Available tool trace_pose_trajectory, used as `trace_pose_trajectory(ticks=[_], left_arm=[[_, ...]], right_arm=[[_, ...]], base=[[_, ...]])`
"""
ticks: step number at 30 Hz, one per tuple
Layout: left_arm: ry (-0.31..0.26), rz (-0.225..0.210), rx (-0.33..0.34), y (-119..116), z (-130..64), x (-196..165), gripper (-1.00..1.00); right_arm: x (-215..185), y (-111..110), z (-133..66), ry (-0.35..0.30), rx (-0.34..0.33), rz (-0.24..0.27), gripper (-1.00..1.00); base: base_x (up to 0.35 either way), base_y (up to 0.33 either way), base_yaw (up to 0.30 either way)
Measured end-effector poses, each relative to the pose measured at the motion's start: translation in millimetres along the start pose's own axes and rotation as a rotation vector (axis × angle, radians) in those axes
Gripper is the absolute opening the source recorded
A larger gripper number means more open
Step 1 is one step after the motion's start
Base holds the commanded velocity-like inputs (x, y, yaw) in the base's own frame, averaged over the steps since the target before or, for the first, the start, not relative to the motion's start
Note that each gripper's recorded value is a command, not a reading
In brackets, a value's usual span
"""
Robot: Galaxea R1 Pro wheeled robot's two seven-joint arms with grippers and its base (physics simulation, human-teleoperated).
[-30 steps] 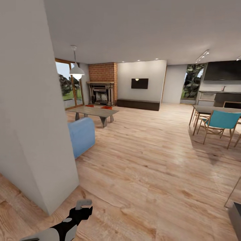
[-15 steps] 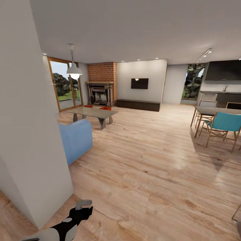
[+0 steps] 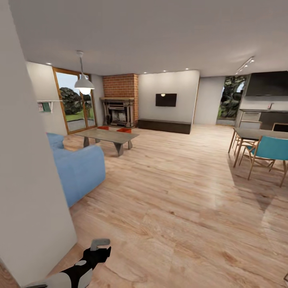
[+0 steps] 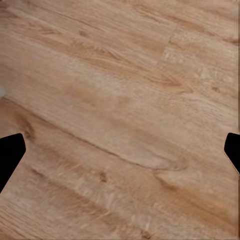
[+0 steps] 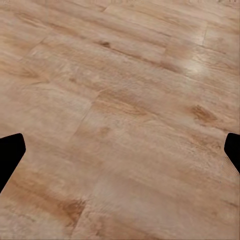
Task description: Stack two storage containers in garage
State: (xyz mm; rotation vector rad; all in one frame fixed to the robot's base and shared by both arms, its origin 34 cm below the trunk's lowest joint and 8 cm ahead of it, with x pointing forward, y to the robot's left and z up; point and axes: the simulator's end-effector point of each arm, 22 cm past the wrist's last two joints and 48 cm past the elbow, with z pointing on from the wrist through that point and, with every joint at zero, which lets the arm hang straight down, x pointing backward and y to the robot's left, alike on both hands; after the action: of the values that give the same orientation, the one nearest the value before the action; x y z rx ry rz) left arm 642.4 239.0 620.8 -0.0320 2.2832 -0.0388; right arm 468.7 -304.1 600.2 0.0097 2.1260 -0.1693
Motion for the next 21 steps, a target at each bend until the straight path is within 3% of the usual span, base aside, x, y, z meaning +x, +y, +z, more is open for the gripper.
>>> trace_pose_trajectory(ticks=[5, 16, 21], left_arm=[[0.000, 0.000, -0.001, 0.8, -0.1, 0.2, 1.00], [0.000, 0.000, 0.001, -0.4, 0.0, 0.1, 1.00], [0.000, 0.000, 0.002, -1.3, 0.0, 0.0, 1.00]], right_arm=[[0.0, 0.0, 0.0, 0.000, 0.000, 0.000, 1.00], [0.0, 0.2, 0.1, 0.000, -0.001, 0.000, 1.00], [0.0, 0.1, 0.0, 0.000, 0.000, 0.000, 1.00]], base=[[0.317, -0.172, 0.084], [0.317, -0.172, 0.247], [0.313, -0.180, 0.065]])
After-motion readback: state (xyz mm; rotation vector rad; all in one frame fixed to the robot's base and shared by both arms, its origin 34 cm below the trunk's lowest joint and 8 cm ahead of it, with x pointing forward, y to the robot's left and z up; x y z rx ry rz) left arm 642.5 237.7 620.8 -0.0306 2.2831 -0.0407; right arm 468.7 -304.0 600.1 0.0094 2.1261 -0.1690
